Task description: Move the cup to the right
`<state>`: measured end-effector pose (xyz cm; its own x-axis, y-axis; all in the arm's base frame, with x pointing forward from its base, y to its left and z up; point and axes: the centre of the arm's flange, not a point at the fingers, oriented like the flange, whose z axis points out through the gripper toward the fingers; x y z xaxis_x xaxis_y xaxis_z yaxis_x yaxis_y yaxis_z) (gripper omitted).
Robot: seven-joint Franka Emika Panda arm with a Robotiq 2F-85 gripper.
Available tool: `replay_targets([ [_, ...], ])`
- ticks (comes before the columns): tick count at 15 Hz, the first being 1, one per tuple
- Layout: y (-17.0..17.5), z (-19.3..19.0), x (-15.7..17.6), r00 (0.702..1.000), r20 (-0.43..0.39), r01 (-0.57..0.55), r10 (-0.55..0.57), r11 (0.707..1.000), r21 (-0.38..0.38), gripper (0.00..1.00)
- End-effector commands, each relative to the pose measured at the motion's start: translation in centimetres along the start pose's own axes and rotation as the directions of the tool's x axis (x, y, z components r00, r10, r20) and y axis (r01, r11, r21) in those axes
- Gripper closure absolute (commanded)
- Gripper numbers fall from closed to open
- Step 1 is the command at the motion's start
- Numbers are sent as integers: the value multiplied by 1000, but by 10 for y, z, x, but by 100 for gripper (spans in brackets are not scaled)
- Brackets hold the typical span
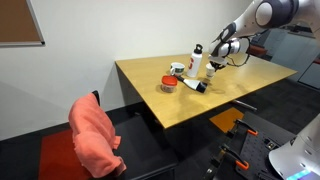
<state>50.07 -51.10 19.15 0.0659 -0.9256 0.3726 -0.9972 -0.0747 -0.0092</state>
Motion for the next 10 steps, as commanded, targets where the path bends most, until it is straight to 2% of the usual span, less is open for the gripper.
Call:
replay_targets([
  [1,-17,-2,9,1000,12,-15,15,1000,11,98],
  [2,-19,-3,9,1000,10,-13,13,1000,10,72],
  [3,-21,-4,9,1000,12,-9,9,1000,12,71],
  [5,-23,-6,9,1000,10,-5,5,1000,16,58],
  [10,-20,-34,8,1000,-24,3,-2,999,48,19],
])
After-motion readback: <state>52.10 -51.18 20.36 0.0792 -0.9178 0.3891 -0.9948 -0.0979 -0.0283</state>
